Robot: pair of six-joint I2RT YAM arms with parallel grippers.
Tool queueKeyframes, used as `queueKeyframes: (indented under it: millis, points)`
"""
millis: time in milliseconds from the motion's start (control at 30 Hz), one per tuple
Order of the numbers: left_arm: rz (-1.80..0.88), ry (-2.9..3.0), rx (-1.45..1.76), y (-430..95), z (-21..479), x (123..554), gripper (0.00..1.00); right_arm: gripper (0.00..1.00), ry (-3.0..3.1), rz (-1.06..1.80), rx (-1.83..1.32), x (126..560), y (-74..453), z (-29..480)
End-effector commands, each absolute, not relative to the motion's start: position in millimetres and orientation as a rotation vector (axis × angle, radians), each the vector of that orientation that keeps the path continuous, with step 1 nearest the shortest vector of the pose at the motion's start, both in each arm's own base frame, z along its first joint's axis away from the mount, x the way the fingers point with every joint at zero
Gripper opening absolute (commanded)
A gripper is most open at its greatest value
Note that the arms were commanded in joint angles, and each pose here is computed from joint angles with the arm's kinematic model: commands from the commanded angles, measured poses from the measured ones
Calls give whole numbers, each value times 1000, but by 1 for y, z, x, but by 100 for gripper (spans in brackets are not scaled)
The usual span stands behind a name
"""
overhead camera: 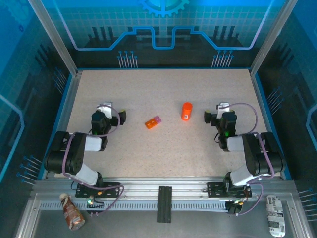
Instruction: Sort the pills into containers
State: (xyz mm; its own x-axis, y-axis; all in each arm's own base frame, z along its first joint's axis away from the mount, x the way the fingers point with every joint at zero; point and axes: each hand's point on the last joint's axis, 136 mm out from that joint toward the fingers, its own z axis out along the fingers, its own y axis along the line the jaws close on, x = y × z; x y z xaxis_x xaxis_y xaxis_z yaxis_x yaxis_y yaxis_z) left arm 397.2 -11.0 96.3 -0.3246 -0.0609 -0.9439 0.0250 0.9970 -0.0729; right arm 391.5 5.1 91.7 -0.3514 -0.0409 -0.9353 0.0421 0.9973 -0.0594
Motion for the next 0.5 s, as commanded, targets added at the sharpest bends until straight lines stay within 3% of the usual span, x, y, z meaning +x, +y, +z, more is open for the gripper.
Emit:
queueKeyframes:
  millis: [0, 467]
  points:
    - [-95, 1911, -61, -6, 95, 399, 99, 100, 1895, -104, -33, 397, 11, 100]
    - [-95, 1914, -61, -5, 95, 399, 99, 100, 1915, 1, -159, 399, 31, 98]
